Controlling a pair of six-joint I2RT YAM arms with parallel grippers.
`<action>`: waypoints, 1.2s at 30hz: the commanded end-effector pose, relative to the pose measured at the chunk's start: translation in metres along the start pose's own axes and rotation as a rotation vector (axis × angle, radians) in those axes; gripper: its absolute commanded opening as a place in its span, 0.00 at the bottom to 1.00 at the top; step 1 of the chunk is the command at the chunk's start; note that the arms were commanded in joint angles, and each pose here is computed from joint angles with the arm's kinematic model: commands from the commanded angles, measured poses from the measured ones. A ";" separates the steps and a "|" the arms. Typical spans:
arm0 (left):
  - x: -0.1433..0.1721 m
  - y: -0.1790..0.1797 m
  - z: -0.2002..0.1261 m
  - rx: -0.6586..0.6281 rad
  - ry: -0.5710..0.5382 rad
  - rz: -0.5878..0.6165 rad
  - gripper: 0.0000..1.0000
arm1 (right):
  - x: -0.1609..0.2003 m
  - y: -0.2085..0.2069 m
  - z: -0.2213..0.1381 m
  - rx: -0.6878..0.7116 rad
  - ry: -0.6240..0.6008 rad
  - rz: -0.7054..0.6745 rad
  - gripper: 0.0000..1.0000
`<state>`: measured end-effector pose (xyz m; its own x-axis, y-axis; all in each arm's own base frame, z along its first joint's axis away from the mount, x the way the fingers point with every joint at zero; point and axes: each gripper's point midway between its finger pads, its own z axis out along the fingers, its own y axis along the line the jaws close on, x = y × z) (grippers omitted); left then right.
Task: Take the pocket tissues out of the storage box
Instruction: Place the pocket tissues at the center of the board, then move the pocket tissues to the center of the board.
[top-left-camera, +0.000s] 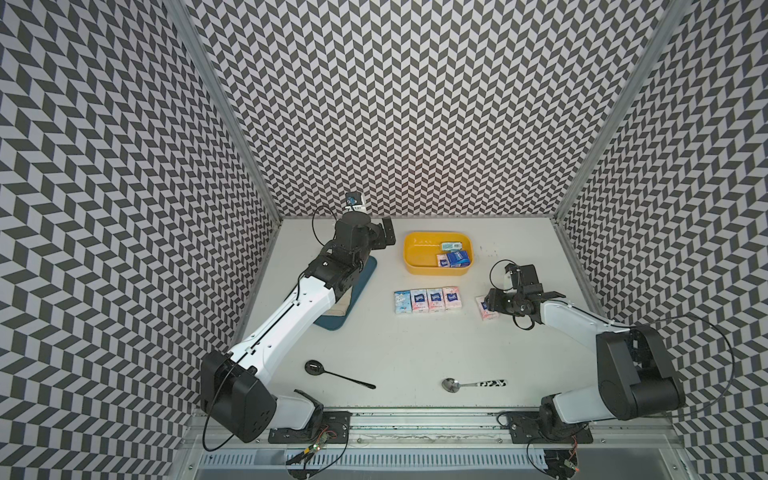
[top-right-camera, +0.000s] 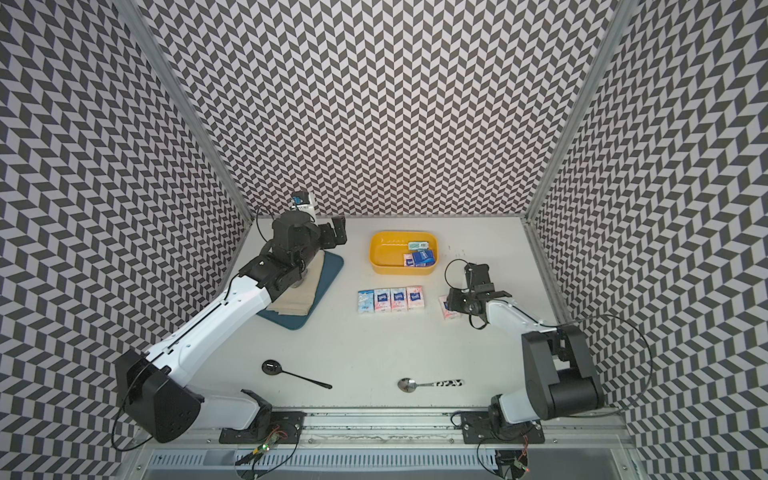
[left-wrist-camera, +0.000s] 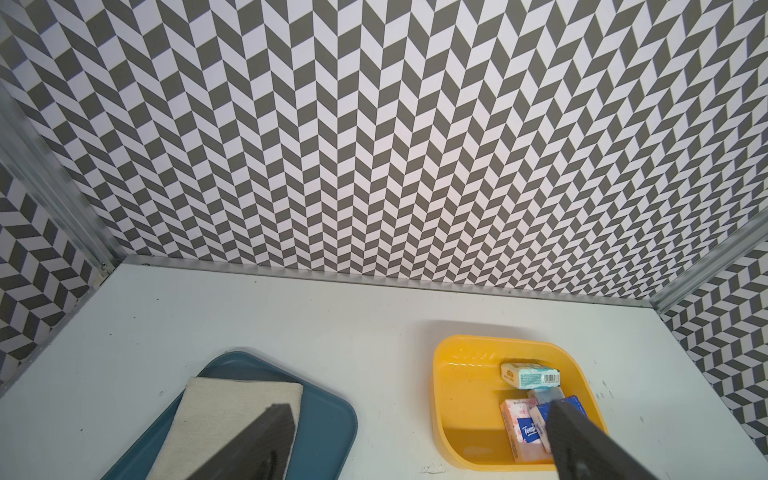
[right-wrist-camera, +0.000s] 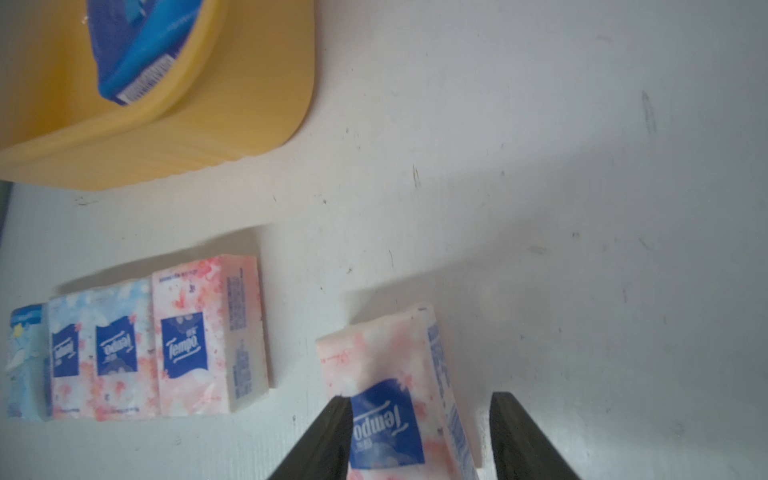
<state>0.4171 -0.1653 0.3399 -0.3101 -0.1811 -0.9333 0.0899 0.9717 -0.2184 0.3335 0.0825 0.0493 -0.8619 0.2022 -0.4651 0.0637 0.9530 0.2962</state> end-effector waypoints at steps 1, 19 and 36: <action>-0.021 -0.007 -0.013 0.026 -0.044 -0.004 0.99 | -0.009 0.005 -0.007 -0.027 -0.053 0.011 0.59; -0.017 -0.006 -0.016 0.039 -0.044 -0.012 0.99 | 0.009 0.021 0.024 -0.094 -0.033 0.051 0.34; -0.015 -0.004 -0.016 0.025 -0.039 -0.007 0.99 | -0.002 0.055 0.045 -0.215 -0.049 0.146 0.32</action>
<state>0.4117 -0.1652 0.3500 -0.2929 -0.1908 -0.9369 0.1041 0.9677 -0.2296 0.3635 0.1345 0.0360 -0.8133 0.3361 -0.4749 0.0614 0.8613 0.5044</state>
